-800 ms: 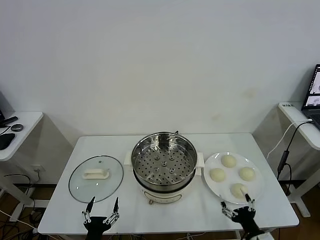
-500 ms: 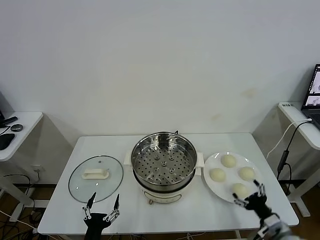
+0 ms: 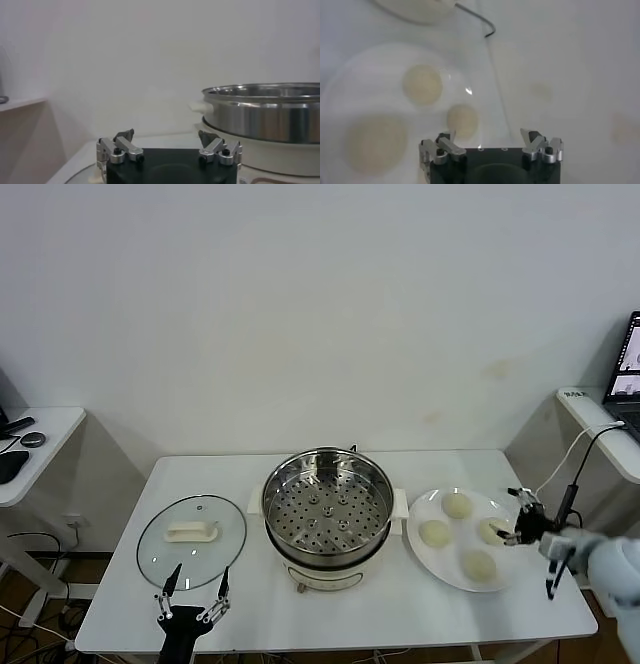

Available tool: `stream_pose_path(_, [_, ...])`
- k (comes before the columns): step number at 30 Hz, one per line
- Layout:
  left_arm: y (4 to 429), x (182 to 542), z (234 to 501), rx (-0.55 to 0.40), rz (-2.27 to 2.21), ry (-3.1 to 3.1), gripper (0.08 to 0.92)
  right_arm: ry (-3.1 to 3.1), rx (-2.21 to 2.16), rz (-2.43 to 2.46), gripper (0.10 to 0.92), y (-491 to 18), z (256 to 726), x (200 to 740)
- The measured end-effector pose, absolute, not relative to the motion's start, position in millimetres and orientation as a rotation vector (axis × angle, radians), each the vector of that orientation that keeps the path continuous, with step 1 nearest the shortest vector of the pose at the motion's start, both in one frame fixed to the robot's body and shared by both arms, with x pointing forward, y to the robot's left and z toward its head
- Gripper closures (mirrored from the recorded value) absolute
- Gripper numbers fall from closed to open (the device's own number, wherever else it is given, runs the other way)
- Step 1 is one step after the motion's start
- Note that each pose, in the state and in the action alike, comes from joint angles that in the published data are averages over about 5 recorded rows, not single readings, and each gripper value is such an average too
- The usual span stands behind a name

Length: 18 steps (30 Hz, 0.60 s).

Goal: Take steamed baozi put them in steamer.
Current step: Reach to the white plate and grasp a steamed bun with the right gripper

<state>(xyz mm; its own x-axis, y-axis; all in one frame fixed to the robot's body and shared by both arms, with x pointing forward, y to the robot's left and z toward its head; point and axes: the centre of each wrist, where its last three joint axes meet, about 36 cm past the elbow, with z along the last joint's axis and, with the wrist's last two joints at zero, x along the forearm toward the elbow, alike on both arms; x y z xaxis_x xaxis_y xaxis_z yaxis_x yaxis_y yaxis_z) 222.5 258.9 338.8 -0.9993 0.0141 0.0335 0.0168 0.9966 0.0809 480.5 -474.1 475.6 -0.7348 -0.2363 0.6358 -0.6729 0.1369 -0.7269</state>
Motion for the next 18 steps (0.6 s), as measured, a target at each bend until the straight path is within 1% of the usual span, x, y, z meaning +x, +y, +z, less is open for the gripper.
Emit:
stream_pose_path(10, [268, 223, 338, 0.029, -0.176, -3.111, 0.177, -1.777, 1.074, 1.537, 0.200, -467, 487, 576])
stream_pose_path(18, [276, 226, 340, 0.051, -0.211, -3.121, 0.177, -1.606, 1.144, 1.482, 0.200, -456, 480, 624])
